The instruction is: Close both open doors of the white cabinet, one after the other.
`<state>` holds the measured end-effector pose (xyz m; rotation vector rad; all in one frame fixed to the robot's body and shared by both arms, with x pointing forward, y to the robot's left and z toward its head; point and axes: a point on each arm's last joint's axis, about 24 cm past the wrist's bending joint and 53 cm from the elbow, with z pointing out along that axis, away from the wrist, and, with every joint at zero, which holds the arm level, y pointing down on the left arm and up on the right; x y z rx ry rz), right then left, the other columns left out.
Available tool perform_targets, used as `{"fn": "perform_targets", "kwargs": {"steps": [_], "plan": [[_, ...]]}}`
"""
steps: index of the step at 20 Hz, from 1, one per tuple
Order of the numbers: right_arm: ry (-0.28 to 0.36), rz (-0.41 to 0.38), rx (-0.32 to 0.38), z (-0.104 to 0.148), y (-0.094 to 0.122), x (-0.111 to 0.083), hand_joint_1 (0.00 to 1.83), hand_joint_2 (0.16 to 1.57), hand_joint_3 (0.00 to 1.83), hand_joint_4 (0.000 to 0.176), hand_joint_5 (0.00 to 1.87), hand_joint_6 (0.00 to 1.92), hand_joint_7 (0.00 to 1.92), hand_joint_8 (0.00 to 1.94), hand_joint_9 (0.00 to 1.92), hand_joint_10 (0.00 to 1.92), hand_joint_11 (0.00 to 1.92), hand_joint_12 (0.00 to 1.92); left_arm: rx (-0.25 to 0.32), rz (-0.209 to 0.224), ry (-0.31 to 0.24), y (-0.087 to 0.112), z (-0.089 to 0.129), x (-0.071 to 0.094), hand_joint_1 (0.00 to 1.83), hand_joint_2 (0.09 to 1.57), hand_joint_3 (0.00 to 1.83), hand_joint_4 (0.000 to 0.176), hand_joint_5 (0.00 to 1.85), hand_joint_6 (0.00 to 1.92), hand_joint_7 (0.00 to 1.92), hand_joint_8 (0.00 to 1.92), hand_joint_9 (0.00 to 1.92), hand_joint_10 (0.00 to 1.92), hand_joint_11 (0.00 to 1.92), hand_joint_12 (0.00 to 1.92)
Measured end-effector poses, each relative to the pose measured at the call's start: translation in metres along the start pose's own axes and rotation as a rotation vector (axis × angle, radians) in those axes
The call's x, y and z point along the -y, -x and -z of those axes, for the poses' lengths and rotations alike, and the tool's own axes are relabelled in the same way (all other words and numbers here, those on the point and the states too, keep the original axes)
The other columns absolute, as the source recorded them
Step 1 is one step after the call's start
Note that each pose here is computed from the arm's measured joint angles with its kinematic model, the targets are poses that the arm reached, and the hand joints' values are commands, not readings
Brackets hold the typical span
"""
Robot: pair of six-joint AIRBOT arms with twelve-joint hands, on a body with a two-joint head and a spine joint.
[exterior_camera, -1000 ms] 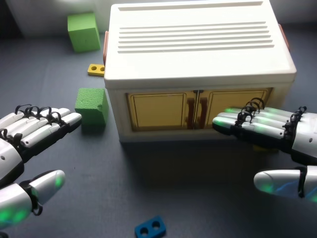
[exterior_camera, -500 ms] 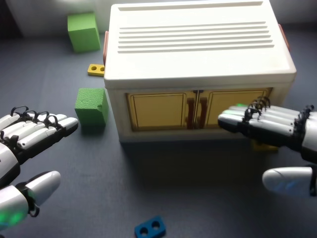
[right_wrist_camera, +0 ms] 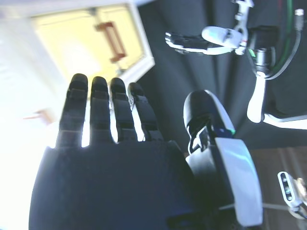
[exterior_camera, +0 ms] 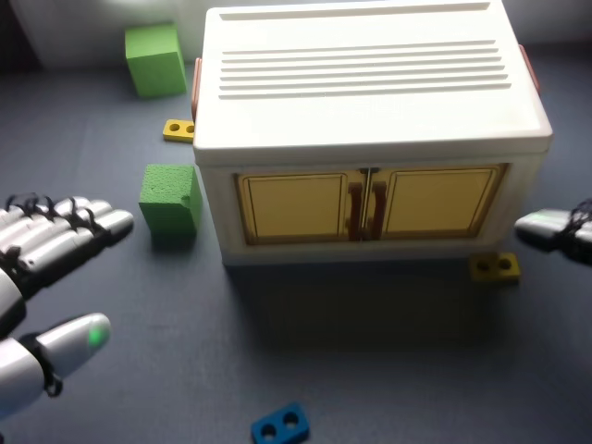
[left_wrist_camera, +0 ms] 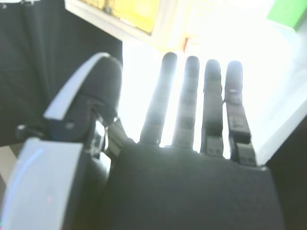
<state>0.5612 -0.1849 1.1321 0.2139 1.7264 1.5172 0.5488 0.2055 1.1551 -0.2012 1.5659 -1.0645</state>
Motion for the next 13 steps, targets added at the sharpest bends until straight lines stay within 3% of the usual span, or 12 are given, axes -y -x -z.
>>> {"fn": "perform_targets", "kwargs": {"steps": [2,3,4,6,8,9,10,11,12,13], "plan": [[-0.012,0.02,0.073,0.012,0.019,0.0,0.0,1.44,0.0,0.0,0.06,0.01,0.02,0.0,0.0,0.0,0.05,0.02,0.031,0.002,0.0,0.008,0.0,0.0,0.0,1.57,0.1,0.0,0.07,0.0,0.04,0.0,0.04,0.0,0.0,0.29],[-0.02,0.042,0.125,0.019,0.033,0.001,0.0,1.46,0.0,0.0,0.06,0.01,0.0,0.0,0.0,0.0,0.03,0.02,0.048,-0.002,-0.003,0.013,0.0,-0.001,0.0,1.56,0.05,0.0,0.06,0.0,0.03,0.0,0.04,0.0,0.0,0.22],[-0.021,0.067,0.202,0.027,0.053,-0.002,0.0,1.46,0.0,0.0,0.04,0.0,0.0,0.0,0.0,0.0,0.02,0.01,0.076,-0.002,-0.005,0.02,-0.001,-0.001,0.0,1.56,0.03,0.0,0.02,0.01,0.01,0.0,0.01,0.0,0.0,0.04],[0.017,0.106,0.295,0.036,0.077,-0.015,0.0,1.49,0.01,0.0,0.03,0.0,0.0,0.0,0.0,0.0,0.02,0.01,0.121,-0.003,-0.019,0.031,-0.004,0.0,0.0,1.57,0.03,0.0,0.0,0.0,0.0,0.0,0.0,0.0,0.0,0.0],[0.057,0.137,0.349,0.04,0.088,-0.026,0.17,1.49,0.0,0.0,0.11,0.02,0.07,0.01,0.04,0.01,0.07,0.04,0.159,-0.009,-0.05,0.042,-0.007,0.005,0.0,1.53,0.01,0.0,0.02,0.01,0.0,0.0,0.0,0.0,0.0,0.0],[0.074,0.157,0.372,0.042,0.092,-0.031,0.23,1.49,0.0,0.0,0.13,0.01,0.09,0.01,0.06,0.01,0.01,0.23,0.185,-0.006,-0.061,0.047,-0.008,0.007,0.0,1.52,0.0,0.0,0.04,0.02,0.01,0.0,0.0,0.0,0.0,0.0],[0.081,0.162,0.399,0.044,0.097,-0.033,0.18,1.5,0.0,0.0,0.15,0.0,0.12,0.0,0.12,0.01,0.0,0.44,0.205,-0.003,-0.073,0.052,-0.01,0.008,0.0,1.45,0.0,0.012,0.06,0.02,0.02,0.01,0.0,0.0,0.0,0.0],[0.091,0.155,0.433,0.042,0.103,-0.032,0.25,1.5,0.0,0.0,0.17,0.01,0.16,0.01,0.16,0.02,0.0,0.59,0.216,0.002,-0.081,0.054,-0.011,0.008,0.0,1.49,0.0,0.0,0.21,0.05,0.2,0.01,0.2,0.01,0.0,0.68],[0.106,0.151,0.454,0.04,0.107,-0.032,0.33,1.49,0.0,0.0,0.18,0.01,0.19,0.01,0.22,0.03,0.0,0.8,0.223,0.004,-0.087,0.055,-0.011,0.01,0.0,1.49,0.0,0.0,0.27,0.04,0.25,0.01,0.27,0.02,0.0,1.0],[0.121,0.148,0.467,0.037,0.11,-0.034,0.41,1.46,0.0,0.0,0.23,0.01,0.26,0.02,0.29,0.03,0.0,0.92,0.228,0.003,-0.096,0.057,-0.011,0.012,0.0,1.46,0.0,0.0,0.3,0.04,0.29,0.02,0.3,0.03,0.0,1.14]]}}
